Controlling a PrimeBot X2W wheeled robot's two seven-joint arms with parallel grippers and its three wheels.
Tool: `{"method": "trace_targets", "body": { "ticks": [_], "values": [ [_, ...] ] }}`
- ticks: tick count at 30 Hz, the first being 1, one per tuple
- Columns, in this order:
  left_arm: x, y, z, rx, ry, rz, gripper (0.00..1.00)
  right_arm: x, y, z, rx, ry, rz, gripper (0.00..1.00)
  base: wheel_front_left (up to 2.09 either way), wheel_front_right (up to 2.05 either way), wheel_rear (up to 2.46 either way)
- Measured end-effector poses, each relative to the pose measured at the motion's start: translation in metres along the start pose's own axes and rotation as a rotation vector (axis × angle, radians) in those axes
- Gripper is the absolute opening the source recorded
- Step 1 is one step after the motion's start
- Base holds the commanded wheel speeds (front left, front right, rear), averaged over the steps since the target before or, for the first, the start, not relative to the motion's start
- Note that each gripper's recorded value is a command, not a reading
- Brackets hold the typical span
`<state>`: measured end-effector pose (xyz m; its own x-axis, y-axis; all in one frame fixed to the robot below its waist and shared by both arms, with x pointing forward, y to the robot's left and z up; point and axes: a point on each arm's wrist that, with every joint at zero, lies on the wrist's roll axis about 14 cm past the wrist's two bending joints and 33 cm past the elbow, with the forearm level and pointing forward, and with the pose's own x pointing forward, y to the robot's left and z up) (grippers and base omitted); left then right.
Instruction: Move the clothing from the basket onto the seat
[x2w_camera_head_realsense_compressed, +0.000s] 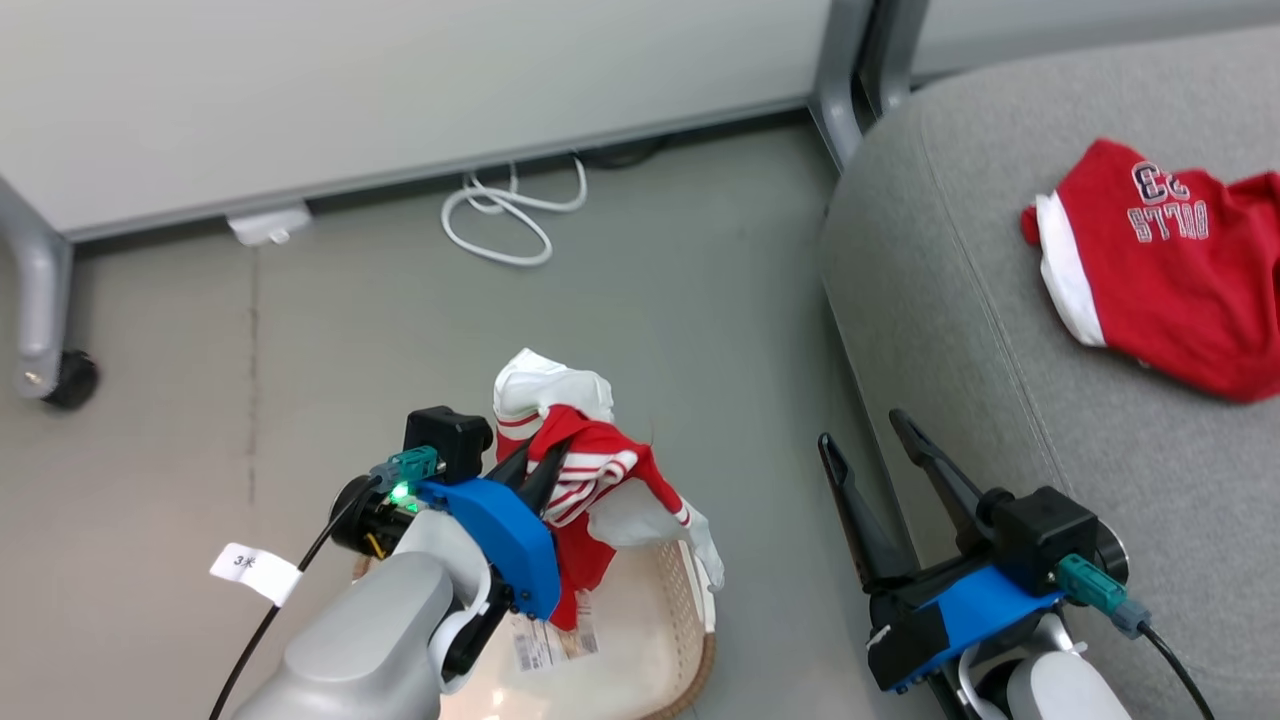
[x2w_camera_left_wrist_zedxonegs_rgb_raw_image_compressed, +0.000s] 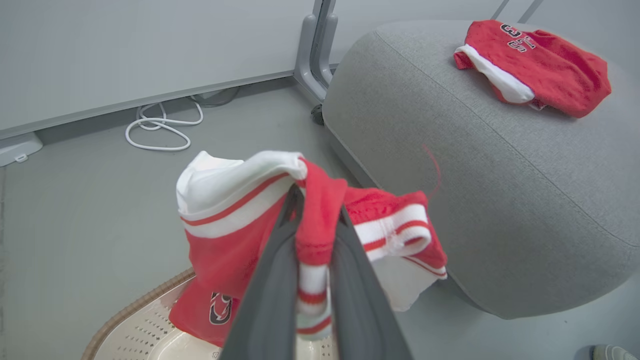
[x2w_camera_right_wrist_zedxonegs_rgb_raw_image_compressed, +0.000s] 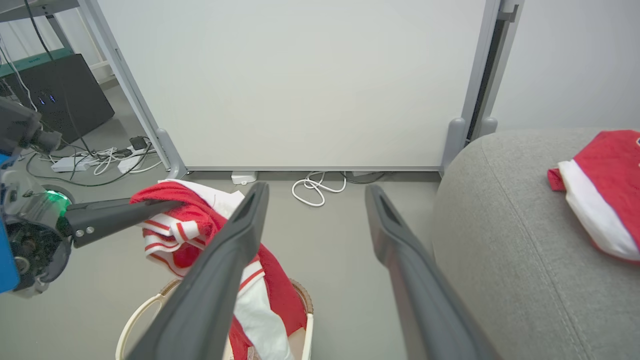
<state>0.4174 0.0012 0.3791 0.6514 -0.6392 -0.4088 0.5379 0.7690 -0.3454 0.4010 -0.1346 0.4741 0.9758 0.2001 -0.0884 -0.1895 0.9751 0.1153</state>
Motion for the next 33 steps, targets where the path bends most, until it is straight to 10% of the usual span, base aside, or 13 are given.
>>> {"method": "trace_targets", "body": {
  "ticks": [33],
  "values": [
    [-0.043,-0.108,0.190,0.312,-0.410,-0.157,0.00,-0.025,0.061,0.027,-0.011,-0.036,0.159,1.00,0.00,0.00,0.00]
  ]
}}
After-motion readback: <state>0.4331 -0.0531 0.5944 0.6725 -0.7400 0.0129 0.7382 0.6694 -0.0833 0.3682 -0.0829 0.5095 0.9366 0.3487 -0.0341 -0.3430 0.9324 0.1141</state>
